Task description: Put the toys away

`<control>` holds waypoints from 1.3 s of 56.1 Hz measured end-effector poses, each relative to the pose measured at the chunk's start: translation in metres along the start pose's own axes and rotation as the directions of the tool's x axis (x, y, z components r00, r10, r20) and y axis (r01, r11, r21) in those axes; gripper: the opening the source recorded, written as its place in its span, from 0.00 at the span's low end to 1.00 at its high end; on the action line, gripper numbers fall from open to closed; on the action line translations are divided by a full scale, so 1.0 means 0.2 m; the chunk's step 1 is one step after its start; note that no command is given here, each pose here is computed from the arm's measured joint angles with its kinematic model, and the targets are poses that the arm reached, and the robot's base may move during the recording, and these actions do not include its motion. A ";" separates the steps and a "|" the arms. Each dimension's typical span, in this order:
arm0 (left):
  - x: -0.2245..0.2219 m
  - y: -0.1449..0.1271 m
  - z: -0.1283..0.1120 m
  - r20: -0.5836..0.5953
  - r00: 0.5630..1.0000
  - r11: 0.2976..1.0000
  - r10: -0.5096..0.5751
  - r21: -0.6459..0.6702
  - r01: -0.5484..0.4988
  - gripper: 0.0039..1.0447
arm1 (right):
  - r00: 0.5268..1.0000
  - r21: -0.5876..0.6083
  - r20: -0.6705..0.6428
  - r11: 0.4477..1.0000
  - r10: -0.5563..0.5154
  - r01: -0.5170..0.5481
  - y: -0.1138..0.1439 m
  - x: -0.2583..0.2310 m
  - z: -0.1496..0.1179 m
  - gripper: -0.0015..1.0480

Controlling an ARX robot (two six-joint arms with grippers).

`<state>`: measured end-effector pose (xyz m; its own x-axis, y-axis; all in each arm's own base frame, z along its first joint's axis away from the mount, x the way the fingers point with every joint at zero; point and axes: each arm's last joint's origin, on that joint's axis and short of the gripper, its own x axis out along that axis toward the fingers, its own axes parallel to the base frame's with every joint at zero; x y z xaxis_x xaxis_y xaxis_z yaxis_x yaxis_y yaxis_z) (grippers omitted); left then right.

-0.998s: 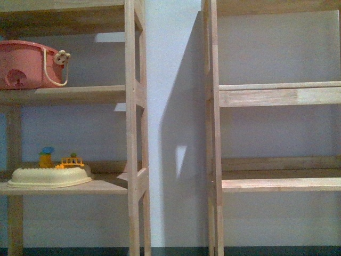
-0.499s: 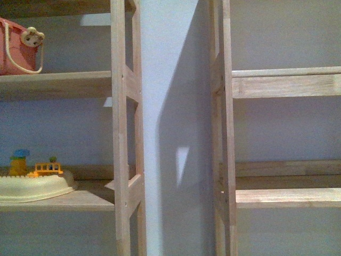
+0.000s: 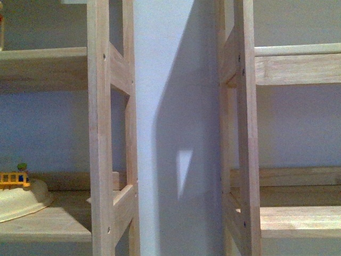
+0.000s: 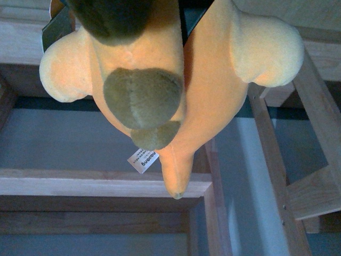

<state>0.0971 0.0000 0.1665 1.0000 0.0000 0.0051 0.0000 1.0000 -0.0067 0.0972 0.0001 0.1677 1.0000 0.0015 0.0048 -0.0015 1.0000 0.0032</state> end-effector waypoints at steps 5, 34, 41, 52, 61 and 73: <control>0.00 0.00 0.00 0.000 1.000 1.000 0.000 0.000 0.000 0.94 | 1.000 0.000 0.000 1.000 0.000 0.000 0.00 0.00 0.00 0.07; 0.00 0.00 0.00 0.000 1.000 1.000 0.000 0.000 0.000 0.94 | 0.976 0.091 0.066 0.975 -0.208 0.202 0.00 0.00 0.04 0.07; 0.00 0.00 0.00 0.000 1.000 1.000 0.000 0.000 0.000 0.94 | 0.968 0.059 0.066 0.969 -0.243 0.239 0.00 0.01 0.06 0.07; 0.00 0.00 0.00 0.000 1.000 1.000 0.000 0.000 0.000 0.94 | 0.945 0.016 0.184 0.962 -0.270 0.272 0.03 0.01 0.28 0.07; 0.00 0.00 0.00 0.000 1.000 1.000 0.000 0.000 0.000 0.94 | 0.918 -0.008 0.285 0.957 -0.275 0.289 0.05 0.01 0.52 0.07; 0.00 0.00 0.00 0.000 1.000 1.000 0.000 0.000 0.000 0.94 | 0.882 -0.052 0.393 0.951 -0.261 0.304 0.08 0.02 0.82 0.07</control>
<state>0.0971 0.0000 0.1665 1.0000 0.0000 0.0051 0.0000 1.0000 -0.0067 0.1000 0.0161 0.3325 0.8803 -0.2607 0.3963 0.3031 0.9518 -0.0472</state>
